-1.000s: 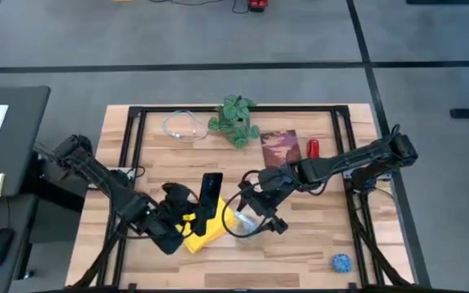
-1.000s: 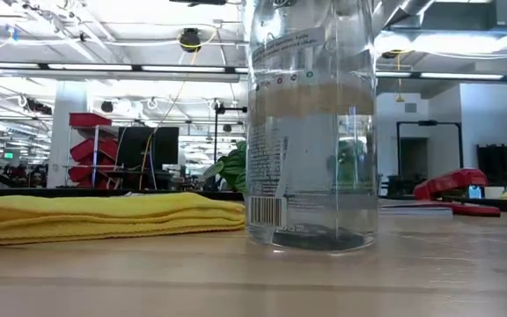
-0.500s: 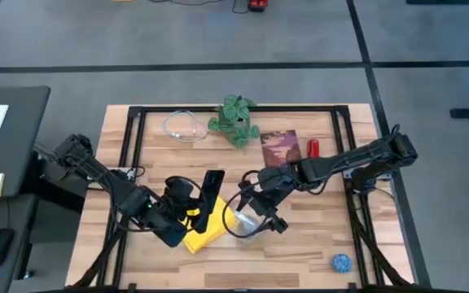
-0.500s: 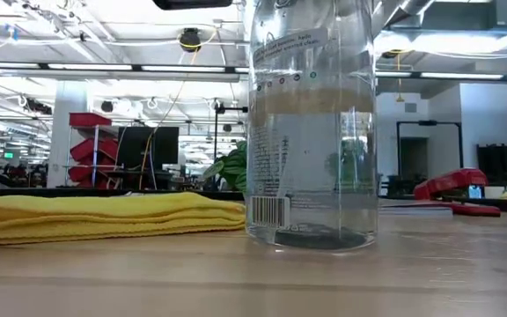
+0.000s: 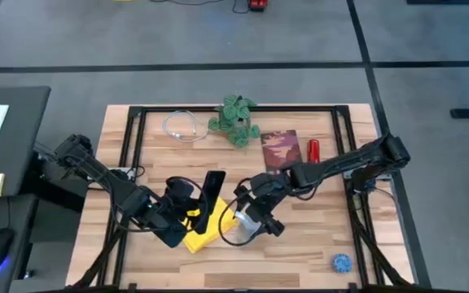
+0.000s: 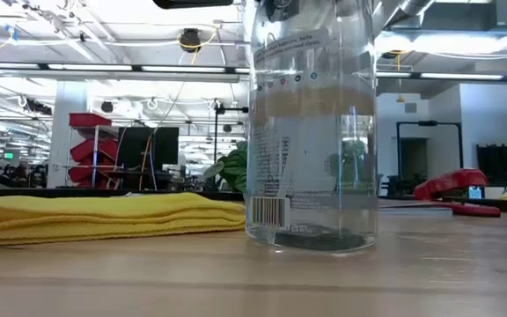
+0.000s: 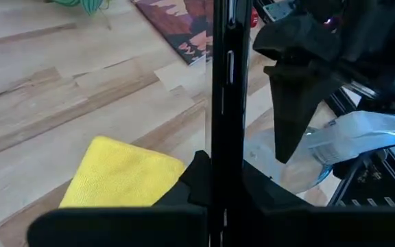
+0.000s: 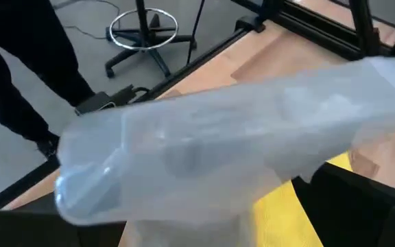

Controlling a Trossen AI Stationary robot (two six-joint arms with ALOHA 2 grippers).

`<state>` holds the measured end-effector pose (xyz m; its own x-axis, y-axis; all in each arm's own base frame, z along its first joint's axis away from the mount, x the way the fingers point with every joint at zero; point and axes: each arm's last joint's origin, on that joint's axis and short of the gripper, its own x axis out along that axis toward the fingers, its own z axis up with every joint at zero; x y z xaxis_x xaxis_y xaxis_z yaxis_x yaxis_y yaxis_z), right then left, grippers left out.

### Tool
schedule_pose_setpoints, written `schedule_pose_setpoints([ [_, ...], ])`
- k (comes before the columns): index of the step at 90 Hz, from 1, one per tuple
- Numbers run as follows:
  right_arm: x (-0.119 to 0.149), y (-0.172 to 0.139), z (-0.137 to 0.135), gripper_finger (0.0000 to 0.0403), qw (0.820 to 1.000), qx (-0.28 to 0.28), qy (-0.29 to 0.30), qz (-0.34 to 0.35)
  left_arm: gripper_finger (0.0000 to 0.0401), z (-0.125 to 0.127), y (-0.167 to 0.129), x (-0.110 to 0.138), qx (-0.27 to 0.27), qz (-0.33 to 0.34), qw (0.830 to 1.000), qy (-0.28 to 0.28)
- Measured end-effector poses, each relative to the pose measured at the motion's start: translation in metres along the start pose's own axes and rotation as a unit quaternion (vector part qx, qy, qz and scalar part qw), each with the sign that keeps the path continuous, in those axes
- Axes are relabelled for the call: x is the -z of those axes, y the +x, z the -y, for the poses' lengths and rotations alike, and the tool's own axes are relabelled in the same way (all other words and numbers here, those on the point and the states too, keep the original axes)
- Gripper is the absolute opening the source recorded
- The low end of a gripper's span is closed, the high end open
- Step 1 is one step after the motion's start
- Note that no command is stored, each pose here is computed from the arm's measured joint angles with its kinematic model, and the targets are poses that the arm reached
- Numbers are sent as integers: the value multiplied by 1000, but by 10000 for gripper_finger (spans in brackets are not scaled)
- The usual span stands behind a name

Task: Apply microfiber cloth
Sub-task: Spray the back of the black cellphone with the transparent spray bottle

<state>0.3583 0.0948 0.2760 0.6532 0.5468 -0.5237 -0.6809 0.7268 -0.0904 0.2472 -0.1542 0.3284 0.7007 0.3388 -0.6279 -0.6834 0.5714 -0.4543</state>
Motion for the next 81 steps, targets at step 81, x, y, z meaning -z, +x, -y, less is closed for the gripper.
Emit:
schedule_pose_setpoints([
  [81, -9, -2, -10, 301, 1000, 12, 5, 6, 2, 0, 0, 2, 3, -33, 999, 13],
])
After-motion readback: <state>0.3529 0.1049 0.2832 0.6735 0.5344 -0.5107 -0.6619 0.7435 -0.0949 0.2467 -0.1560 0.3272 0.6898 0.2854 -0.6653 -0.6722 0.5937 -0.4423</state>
